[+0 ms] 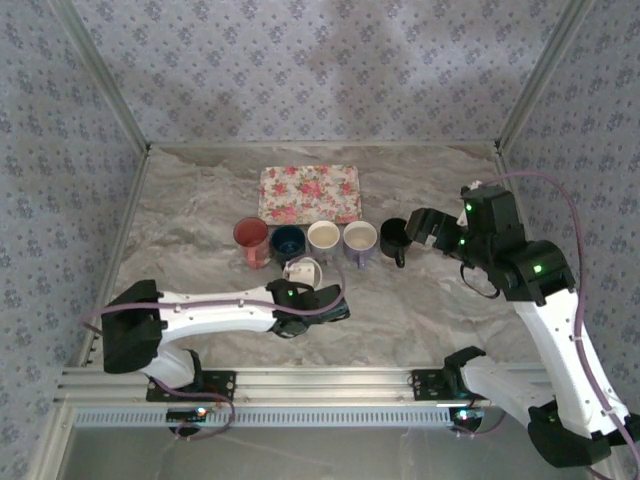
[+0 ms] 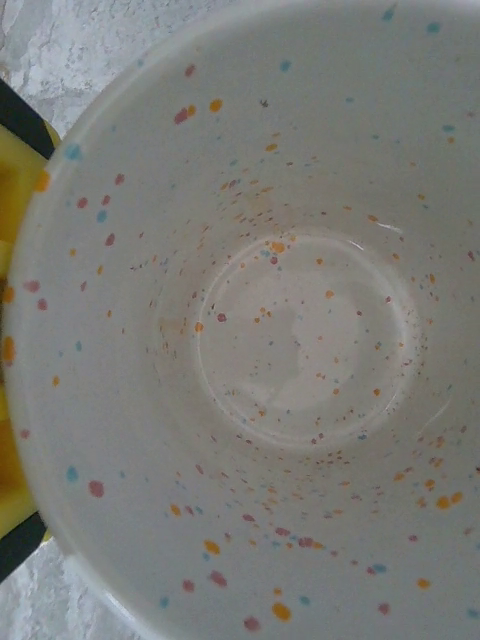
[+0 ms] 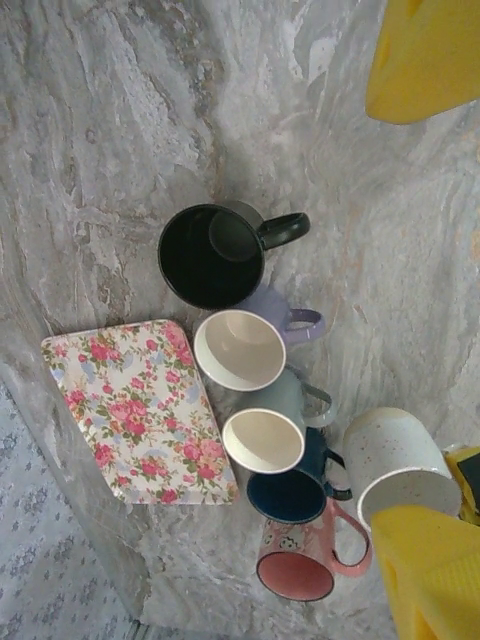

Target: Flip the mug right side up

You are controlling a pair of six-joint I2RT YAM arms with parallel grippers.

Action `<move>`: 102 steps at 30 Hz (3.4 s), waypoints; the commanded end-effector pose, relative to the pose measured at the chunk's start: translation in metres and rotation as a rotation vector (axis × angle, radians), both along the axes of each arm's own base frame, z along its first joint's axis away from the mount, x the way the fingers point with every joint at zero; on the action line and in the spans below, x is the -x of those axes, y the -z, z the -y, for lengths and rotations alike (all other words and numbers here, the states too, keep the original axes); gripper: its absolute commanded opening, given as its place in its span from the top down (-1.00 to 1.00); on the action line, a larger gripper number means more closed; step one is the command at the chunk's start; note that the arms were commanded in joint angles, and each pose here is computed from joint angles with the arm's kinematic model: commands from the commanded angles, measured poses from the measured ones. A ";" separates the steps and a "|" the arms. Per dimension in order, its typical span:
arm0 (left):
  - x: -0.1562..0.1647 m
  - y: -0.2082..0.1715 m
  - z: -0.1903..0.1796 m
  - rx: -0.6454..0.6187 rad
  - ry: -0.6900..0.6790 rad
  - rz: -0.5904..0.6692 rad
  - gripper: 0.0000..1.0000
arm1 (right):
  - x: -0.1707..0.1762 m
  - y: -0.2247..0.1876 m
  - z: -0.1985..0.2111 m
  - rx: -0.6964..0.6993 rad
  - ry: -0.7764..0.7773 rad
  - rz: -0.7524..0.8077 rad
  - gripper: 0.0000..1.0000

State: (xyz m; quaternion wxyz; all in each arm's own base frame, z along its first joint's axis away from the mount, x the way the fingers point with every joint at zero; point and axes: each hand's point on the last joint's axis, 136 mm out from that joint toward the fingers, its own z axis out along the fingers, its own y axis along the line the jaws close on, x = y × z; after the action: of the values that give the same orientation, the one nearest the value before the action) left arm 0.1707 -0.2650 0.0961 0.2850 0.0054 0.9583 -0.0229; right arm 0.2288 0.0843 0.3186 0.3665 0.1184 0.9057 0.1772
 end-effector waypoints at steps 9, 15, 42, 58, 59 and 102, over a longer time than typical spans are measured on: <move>-0.019 0.001 0.011 0.033 -0.057 0.018 1.00 | 0.012 0.013 0.010 0.085 -0.021 -0.008 -1.00; -0.022 0.010 0.014 0.031 -0.060 -0.018 1.00 | 0.009 0.011 0.008 0.084 -0.033 0.002 -1.00; -0.015 0.017 0.012 0.015 -0.058 -0.063 0.06 | 0.002 0.015 0.001 0.086 -0.053 0.010 -1.00; -0.014 -0.092 -0.020 0.081 0.116 0.116 -0.99 | 0.006 -0.010 -0.004 0.144 -0.161 0.067 -1.00; -0.014 -0.103 -0.020 0.107 0.152 0.128 -1.00 | 0.005 -0.014 -0.004 0.155 -0.169 0.073 -0.99; -0.223 0.003 -0.292 -0.128 -0.194 0.662 -0.99 | -0.136 0.209 0.146 0.336 0.231 0.430 -1.00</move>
State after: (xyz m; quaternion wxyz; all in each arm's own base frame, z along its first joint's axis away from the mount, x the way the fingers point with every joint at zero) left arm 0.3829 0.0393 0.0770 0.5170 -0.1071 0.8485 0.0361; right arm 0.3275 -0.0570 0.0485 0.4545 0.1195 0.8825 -0.0164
